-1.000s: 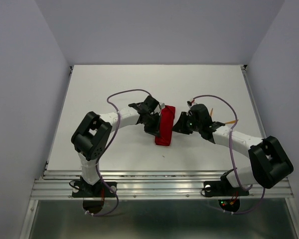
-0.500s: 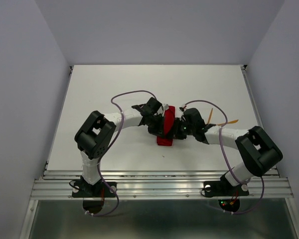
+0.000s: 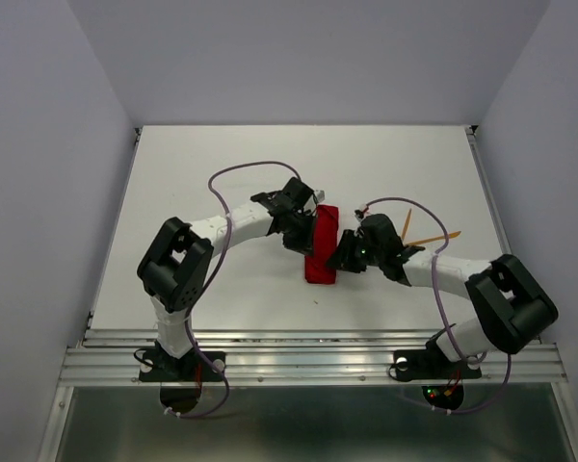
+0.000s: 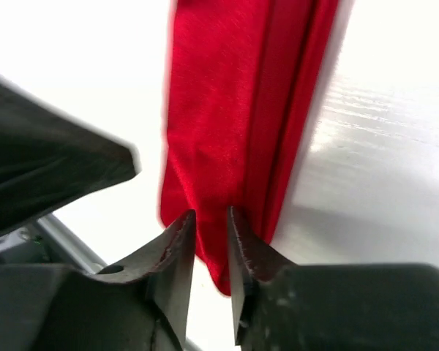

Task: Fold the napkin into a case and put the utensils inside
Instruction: Smooth out the smaller rectangle-folded napkin at the center of the board, then pick up the smaller rectangle-folded napkin from the center of the board.

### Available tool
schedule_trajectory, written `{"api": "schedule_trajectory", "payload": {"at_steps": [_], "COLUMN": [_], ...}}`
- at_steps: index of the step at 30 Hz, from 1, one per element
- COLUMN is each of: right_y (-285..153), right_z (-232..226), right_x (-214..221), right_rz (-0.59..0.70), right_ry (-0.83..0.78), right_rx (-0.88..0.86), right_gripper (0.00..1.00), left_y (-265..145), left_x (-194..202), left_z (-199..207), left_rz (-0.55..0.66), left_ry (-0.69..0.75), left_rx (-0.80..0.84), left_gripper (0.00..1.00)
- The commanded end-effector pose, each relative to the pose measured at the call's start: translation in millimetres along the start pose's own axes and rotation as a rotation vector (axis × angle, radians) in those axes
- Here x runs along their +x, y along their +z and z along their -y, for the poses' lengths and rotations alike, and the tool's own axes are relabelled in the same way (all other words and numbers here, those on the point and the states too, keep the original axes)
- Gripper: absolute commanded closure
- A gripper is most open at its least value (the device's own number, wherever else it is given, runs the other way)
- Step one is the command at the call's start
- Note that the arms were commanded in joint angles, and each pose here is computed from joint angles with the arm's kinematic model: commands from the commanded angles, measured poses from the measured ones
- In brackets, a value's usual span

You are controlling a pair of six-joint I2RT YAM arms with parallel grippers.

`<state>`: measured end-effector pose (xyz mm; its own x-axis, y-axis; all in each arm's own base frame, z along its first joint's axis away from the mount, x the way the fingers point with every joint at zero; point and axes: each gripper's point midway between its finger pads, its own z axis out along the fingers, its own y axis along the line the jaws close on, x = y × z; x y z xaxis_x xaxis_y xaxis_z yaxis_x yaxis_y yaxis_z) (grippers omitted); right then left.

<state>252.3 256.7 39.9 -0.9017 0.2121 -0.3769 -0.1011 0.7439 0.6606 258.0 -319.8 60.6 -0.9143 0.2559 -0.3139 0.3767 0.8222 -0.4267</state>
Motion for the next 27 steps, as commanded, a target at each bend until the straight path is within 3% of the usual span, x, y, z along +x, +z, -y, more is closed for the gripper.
{"api": "schedule_trajectory", "payload": {"at_steps": [1,5,7,11,20,27], "right_y": [-30,-63,-77,-100,-132,-134], "right_z": [-23,6,40,78,125,135], "right_x": [-49,-86,-96,-111,-122,-116], "right_rz": [0.24,0.408,0.431,0.475,0.53,0.514], "right_ry": [-0.059,-0.058,-0.006,0.066,0.151,0.165], "right_rx": [-0.003,0.202,0.312,0.385,0.471,0.473], "right_gripper": [0.66,0.4,0.38,0.33,0.25,0.23], "left_y": [-33,-38,-38,-32,-3,20], "left_x": [-38,-60,-72,-86,-90,-83], "left_z": [13,12,18,24,25,29], "left_rz": [0.118,0.164,0.186,0.209,0.21,0.194], "left_ry": [0.029,0.006,0.004,0.005,0.006,0.053], "left_rx": [-0.021,-0.083,-0.099,-0.188,-0.308,-0.404], "left_gripper": [0.92,0.74,0.69,0.67,0.38,0.38]}}
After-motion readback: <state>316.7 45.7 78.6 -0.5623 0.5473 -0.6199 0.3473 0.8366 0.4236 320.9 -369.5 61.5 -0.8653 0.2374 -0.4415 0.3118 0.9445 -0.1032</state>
